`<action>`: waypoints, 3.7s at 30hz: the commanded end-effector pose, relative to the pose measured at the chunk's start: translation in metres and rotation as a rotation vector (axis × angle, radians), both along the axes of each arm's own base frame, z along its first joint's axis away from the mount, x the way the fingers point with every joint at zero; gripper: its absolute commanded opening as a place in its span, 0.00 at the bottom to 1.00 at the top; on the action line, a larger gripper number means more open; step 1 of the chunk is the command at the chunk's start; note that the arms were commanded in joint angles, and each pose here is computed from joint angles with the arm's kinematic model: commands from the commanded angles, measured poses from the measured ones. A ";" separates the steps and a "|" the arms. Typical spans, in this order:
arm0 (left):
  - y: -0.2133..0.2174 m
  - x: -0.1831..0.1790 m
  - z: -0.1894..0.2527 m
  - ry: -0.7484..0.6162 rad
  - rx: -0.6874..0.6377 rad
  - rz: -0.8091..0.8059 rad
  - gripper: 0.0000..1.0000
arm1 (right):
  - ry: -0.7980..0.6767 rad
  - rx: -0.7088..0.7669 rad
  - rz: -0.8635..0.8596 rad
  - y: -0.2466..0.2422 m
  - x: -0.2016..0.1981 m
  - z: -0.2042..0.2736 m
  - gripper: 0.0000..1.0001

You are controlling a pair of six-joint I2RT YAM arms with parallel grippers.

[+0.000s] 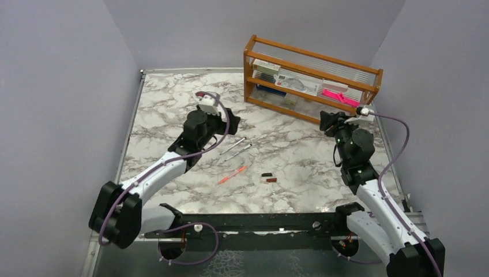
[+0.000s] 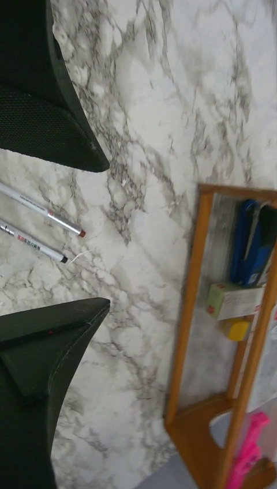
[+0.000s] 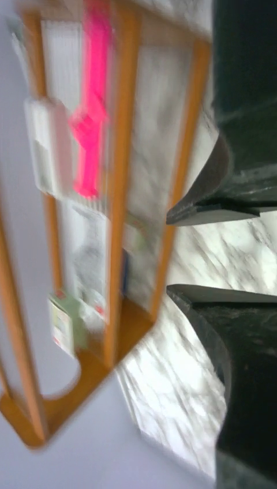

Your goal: Insert the pens into the pen caps

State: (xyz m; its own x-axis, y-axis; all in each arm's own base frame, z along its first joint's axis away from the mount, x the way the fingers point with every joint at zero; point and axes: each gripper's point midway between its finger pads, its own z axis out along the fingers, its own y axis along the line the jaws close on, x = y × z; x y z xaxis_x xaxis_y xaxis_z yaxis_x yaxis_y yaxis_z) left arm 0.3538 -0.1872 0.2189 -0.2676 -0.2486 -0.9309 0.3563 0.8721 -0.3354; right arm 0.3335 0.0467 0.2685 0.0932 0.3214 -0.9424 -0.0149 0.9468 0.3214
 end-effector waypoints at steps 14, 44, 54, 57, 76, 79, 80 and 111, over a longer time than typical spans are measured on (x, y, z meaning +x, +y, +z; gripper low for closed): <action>-0.028 -0.024 -0.033 0.239 0.278 -0.106 0.94 | 0.619 -0.154 0.682 0.210 -0.060 -0.135 0.43; 0.094 -0.008 -0.071 0.581 -0.078 0.208 0.89 | 0.864 -0.135 0.557 0.317 -0.117 -0.196 0.67; 0.120 -0.014 -0.058 0.491 -0.081 0.319 0.84 | 1.056 -0.050 0.180 0.295 -0.114 -0.223 0.73; 0.121 -0.015 -0.064 0.507 -0.075 0.318 0.84 | 1.115 -0.034 0.158 0.302 -0.118 -0.228 0.71; 0.122 -0.023 -0.070 0.509 -0.066 0.296 0.84 | 1.253 -0.037 0.089 0.320 -0.126 -0.255 0.59; 0.121 -0.024 -0.070 0.507 -0.068 0.292 0.84 | 1.252 -0.044 0.099 0.325 -0.125 -0.257 0.59; 0.121 -0.024 -0.070 0.506 -0.066 0.292 0.83 | 1.257 -0.049 0.097 0.326 -0.125 -0.259 0.58; 0.118 -0.023 -0.073 0.512 -0.096 0.276 0.83 | 1.001 -0.343 0.163 0.314 -0.078 -0.237 0.01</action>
State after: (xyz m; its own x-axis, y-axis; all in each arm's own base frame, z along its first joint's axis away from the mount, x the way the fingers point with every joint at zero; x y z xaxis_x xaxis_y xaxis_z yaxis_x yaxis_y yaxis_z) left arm 0.3281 -0.0653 0.1393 -0.6058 -0.4412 -0.6621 -0.1389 0.8780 -0.4580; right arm 0.2350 0.3668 0.0226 -0.8629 0.1128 -0.4927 0.0976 0.9936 0.0566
